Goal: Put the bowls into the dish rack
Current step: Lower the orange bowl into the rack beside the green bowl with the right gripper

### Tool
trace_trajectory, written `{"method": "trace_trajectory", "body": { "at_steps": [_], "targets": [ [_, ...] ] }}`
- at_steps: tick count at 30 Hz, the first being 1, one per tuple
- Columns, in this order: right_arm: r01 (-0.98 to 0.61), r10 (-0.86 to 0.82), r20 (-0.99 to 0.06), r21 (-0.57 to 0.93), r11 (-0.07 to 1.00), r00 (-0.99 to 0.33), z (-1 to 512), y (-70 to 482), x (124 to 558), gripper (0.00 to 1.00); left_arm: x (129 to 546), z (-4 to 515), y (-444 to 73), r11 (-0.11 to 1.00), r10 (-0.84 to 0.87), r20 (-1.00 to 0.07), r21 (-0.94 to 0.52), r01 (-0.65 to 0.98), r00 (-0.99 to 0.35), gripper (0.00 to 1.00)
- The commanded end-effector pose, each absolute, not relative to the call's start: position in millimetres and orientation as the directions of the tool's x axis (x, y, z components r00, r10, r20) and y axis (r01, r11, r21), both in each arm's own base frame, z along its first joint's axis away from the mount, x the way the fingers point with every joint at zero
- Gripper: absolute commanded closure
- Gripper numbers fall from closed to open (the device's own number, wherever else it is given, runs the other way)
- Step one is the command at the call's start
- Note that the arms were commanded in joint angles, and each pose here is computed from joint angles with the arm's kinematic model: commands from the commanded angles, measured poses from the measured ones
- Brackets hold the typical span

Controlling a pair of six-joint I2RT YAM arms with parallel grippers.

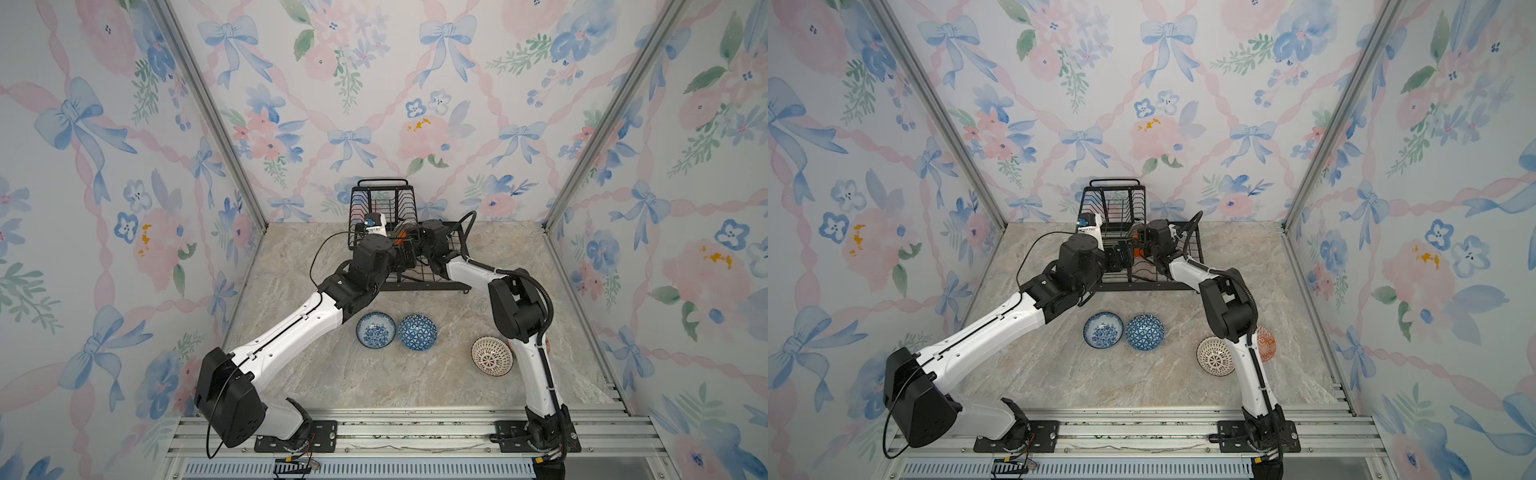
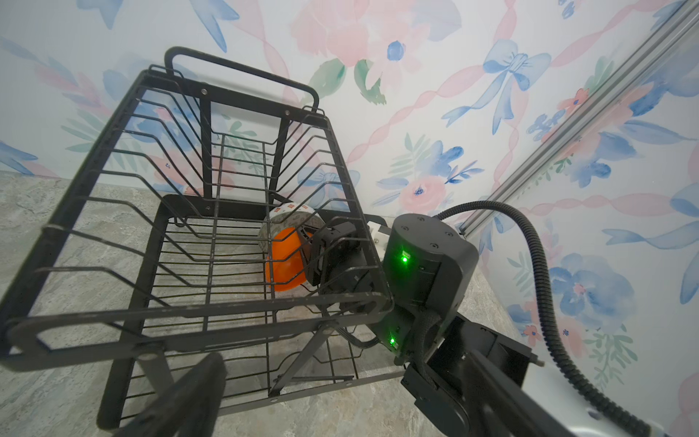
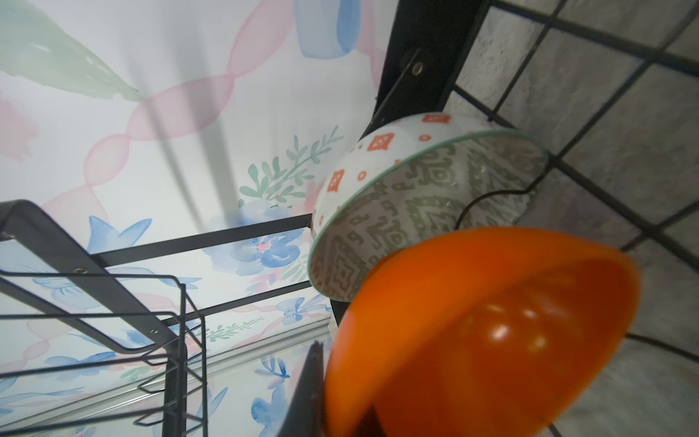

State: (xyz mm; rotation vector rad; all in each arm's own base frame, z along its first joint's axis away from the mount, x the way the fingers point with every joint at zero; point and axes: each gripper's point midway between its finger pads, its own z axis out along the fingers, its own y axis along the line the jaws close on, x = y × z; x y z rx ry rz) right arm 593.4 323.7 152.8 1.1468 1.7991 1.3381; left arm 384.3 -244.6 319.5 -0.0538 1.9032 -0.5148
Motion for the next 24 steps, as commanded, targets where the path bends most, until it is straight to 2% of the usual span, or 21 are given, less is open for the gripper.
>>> {"method": "trace_trajectory", "body": {
  "at_steps": [1,20,24],
  "targets": [
    [0.254,0.896,0.049,0.964,0.073,-0.441,164,336,598,1.00,380,321,-236,0.911,-0.262,-0.885,-0.358,0.203,-0.384,0.02],
    [0.271,0.899,0.089,0.962,0.034,-0.429,146,341,602,1.00,381,320,-239,0.909,-0.259,-0.882,-0.360,0.211,-0.393,0.02],
    [0.277,0.898,0.125,0.961,-0.003,-0.421,141,344,604,1.00,381,317,-239,0.910,-0.256,-0.882,-0.358,0.209,-0.395,0.02]
  ]
}}
